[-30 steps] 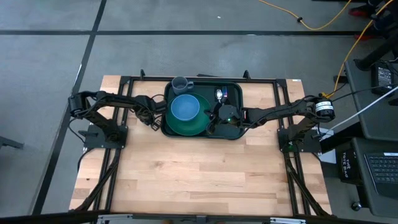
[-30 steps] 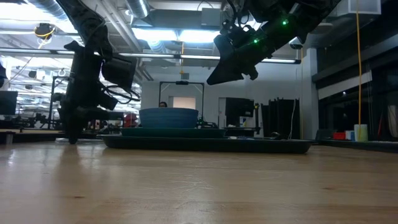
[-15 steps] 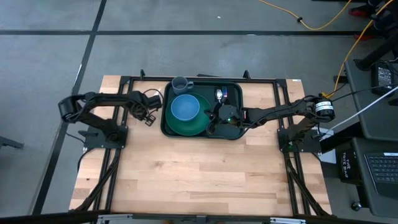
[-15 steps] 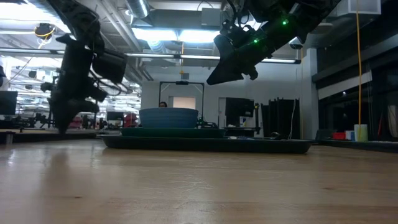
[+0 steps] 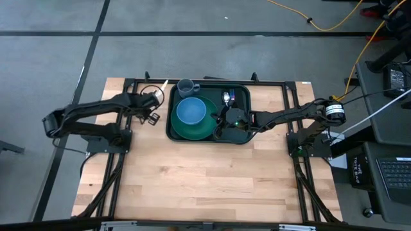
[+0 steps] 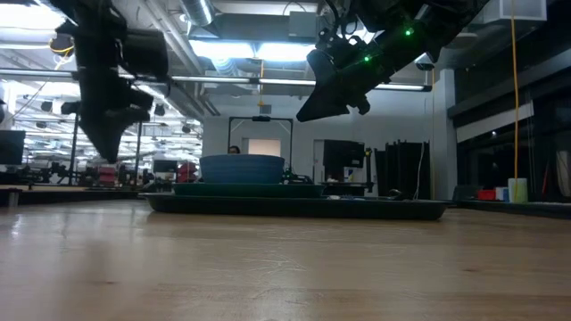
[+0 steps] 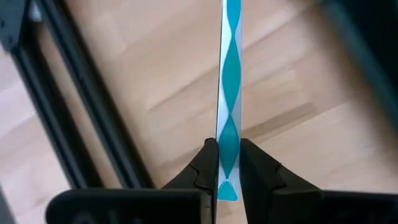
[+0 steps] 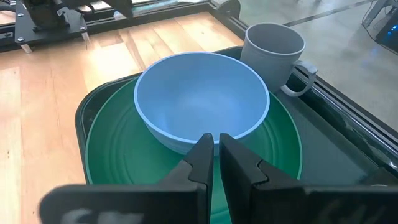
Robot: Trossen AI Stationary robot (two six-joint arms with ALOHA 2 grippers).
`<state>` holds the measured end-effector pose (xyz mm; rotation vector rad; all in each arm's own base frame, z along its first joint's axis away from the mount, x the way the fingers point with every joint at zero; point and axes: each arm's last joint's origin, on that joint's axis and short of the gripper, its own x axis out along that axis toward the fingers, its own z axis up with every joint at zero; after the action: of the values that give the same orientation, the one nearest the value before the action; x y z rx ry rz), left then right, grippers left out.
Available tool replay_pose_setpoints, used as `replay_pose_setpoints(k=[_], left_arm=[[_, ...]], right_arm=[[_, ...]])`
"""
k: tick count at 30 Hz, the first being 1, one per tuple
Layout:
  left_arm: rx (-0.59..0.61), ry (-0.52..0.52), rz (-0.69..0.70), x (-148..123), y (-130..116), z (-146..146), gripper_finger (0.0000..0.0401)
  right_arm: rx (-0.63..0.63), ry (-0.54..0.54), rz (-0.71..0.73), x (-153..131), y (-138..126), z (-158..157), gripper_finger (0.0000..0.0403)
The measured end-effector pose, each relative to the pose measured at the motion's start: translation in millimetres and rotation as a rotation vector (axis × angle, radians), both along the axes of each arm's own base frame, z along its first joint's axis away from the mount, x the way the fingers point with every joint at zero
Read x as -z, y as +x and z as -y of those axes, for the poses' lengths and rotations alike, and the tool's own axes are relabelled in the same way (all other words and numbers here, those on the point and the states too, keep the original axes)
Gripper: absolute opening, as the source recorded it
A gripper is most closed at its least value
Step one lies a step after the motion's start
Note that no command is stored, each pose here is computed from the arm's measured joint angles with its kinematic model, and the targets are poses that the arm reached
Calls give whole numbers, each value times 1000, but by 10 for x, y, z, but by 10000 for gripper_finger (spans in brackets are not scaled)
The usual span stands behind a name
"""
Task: Set up tray
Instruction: Put the blue patterned table knife on top of the table napkin on the black tray
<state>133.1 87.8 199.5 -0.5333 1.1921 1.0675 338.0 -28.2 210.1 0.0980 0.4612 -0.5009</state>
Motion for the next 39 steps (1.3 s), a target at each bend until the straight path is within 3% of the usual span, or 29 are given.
replay_pose_setpoints(k=[9,15,24,34,39], left_arm=[[185,150,247,-299,-9,108,28],[503,147,428,-435,100,169,28],[800,241,628,-600,283,209,28],[1012,311,930,-279,392,263,28],[1070,323,1003,-308,438,300,28]], right_arm=[[0,0,0,0,0,0,32],[-4,-9,24,-23,13,1,32],[-80,10,64,-57,41,-21,32],[-143,24,175,-152,87,-40,32],[-329,-42,280,-279,131,-82,32]])
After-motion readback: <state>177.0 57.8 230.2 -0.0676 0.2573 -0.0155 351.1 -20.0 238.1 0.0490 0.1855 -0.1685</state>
